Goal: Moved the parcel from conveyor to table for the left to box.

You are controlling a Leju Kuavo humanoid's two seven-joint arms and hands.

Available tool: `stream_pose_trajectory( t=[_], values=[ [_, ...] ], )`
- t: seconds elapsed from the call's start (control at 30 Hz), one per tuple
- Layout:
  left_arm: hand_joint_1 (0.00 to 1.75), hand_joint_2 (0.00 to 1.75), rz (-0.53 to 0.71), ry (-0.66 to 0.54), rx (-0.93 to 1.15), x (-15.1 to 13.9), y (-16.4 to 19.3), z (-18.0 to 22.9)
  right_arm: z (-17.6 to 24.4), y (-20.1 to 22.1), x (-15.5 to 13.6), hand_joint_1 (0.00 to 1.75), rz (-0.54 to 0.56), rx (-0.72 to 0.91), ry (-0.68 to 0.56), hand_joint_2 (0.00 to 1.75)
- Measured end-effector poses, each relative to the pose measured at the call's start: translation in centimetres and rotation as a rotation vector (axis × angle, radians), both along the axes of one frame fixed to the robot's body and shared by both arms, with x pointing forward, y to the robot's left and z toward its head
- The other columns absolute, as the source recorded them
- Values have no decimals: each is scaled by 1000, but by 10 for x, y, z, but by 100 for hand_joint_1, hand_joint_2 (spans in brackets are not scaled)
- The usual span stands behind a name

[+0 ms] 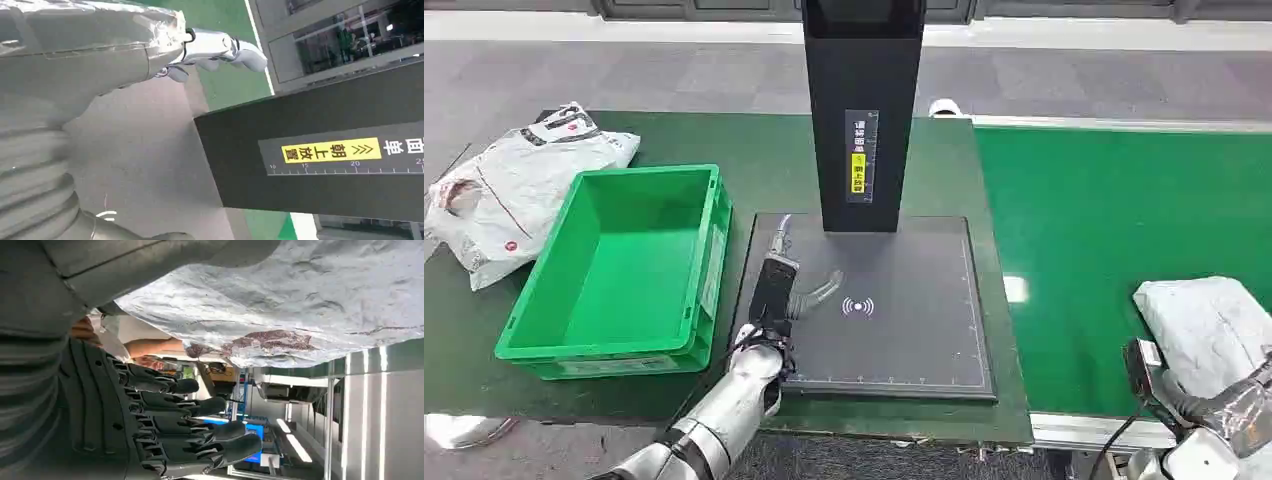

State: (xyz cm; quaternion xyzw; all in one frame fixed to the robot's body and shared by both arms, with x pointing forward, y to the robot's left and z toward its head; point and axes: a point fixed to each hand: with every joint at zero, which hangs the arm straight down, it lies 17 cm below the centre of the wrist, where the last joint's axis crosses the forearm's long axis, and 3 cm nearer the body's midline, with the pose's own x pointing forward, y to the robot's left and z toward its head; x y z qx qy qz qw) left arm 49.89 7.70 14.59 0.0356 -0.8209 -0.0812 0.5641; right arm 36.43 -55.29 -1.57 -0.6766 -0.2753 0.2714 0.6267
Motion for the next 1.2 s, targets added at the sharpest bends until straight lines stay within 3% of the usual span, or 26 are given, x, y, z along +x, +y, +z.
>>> stream_pose_trajectory(
  t=[0.77, 0.83, 0.9, 0.97, 1.2],
  values=[
    [0, 175, 0, 1, 0, 0, 0, -1, -5, -2, -2, 0, -6, 3, 21, 175],
    [0, 175, -12, 2, -4, 0, -4, 1, -26, -12, -13, 0, -100, 57, 145, 175],
    [0, 175, -32, 18, -12, 5, -15, 4, -77, -25, -53, 0, -270, 140, 505, 175],
    [0, 175, -39, 22, -20, 9, -23, 9, -81, -29, -53, 0, -269, 139, 623, 175],
    [0, 175, -50, 38, -23, 12, -33, 10, -82, -38, -53, 0, -268, 124, 683, 175]
  ],
)
